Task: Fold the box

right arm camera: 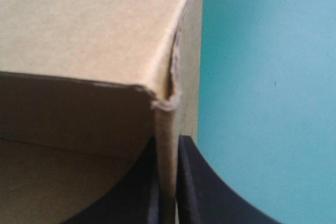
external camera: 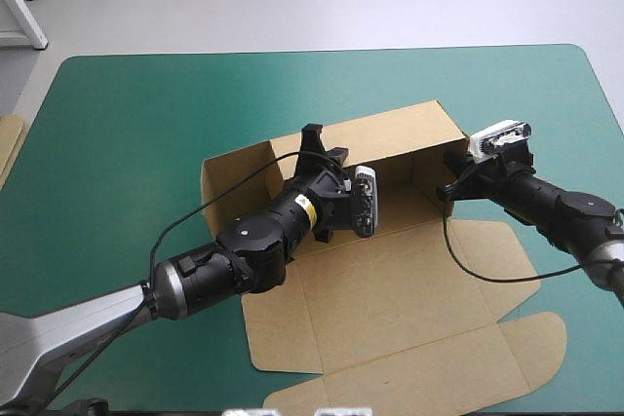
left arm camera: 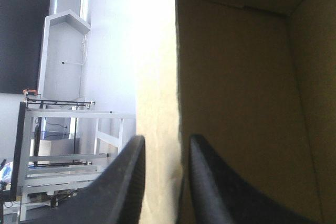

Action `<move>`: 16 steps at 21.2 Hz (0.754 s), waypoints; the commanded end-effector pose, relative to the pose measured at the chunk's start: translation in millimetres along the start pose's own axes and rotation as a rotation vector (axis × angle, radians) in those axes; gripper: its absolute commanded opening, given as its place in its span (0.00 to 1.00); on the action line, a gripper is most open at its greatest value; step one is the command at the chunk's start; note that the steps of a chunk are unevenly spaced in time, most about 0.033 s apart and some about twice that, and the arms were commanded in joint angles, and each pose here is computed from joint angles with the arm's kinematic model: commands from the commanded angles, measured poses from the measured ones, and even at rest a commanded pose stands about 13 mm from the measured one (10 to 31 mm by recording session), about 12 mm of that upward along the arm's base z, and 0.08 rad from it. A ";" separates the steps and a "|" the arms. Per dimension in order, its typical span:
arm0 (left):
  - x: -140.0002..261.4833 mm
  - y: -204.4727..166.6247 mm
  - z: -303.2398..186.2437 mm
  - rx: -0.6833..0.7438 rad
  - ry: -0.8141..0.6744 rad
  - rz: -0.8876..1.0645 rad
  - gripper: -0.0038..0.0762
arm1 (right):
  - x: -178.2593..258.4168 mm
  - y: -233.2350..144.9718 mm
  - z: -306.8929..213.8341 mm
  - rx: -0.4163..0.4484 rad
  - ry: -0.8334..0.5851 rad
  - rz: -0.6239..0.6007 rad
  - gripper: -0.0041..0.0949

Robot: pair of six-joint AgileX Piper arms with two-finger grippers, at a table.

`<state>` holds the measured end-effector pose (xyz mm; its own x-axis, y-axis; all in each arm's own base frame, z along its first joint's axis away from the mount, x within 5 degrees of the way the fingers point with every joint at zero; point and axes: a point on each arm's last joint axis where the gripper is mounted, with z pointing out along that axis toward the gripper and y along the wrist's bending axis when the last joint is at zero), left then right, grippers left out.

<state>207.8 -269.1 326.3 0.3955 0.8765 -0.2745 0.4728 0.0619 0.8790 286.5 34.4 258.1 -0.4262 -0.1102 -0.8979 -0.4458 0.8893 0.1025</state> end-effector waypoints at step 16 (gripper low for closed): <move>-29.6 57.1 -119.8 0.175 -0.284 -0.582 0.33 | -14.1 0.7 -2.0 -0.005 -0.070 0.080 0.03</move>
<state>136.7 -249.9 396.4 0.2163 0.6748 -0.7055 0.7708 0.3255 0.5477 289.8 32.9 257.8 -0.4356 -0.0641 -0.8978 -0.4115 0.9013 0.1353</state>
